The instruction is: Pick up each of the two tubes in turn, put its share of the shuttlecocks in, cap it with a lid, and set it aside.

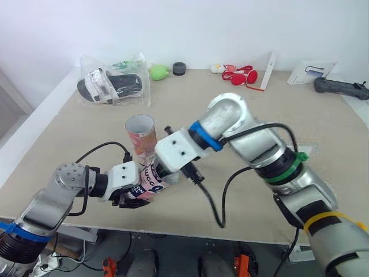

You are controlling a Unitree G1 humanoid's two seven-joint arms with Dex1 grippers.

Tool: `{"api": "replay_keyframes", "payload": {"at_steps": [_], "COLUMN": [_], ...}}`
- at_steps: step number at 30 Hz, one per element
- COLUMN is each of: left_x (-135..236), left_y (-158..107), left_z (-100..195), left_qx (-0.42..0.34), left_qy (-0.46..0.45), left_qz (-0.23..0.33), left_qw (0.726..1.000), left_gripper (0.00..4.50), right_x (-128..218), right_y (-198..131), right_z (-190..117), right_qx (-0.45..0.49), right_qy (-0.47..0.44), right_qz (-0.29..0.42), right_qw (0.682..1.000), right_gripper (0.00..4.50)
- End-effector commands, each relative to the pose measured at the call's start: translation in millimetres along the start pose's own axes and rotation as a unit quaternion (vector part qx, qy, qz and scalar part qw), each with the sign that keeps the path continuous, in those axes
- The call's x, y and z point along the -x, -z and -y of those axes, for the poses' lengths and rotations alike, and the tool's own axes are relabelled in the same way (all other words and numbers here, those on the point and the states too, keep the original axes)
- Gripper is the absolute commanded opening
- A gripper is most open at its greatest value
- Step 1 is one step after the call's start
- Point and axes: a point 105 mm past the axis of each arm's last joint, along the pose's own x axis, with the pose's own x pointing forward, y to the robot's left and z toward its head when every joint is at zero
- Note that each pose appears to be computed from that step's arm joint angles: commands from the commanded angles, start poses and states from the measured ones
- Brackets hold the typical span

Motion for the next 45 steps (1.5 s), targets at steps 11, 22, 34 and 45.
{"api": "replay_keyframes", "payload": {"at_steps": [11, 22, 34, 45], "left_x": [-21, -41, -80, -131], "left_y": [-7, -69, -103, -60], "left_z": [9, 8, 10, 17], "left_qx": [0.029, 0.003, -0.012, 0.027], "left_qy": [0.007, -0.036, -0.031, 0.013], "left_qz": [0.088, 0.29, 0.391, 0.327], "left_qw": [0.996, 0.956, 0.92, 0.945], "left_gripper": [3.08, 3.08, 3.08, 3.08], "right_x": [69, 121, 163, 186], "right_y": [-16, 31, 85, 111], "right_z": [-16, -71, -122, -160], "right_qx": [-0.037, -0.199, -0.32, -0.368], "right_qy": [0.064, 0.125, 0.163, 0.155], "right_qz": [0.05, -0.044, -0.191, -0.281], "right_qw": [0.996, 0.971, 0.914, 0.873], "right_gripper": [0.04, 0.9, 4.4, 4.4]}}
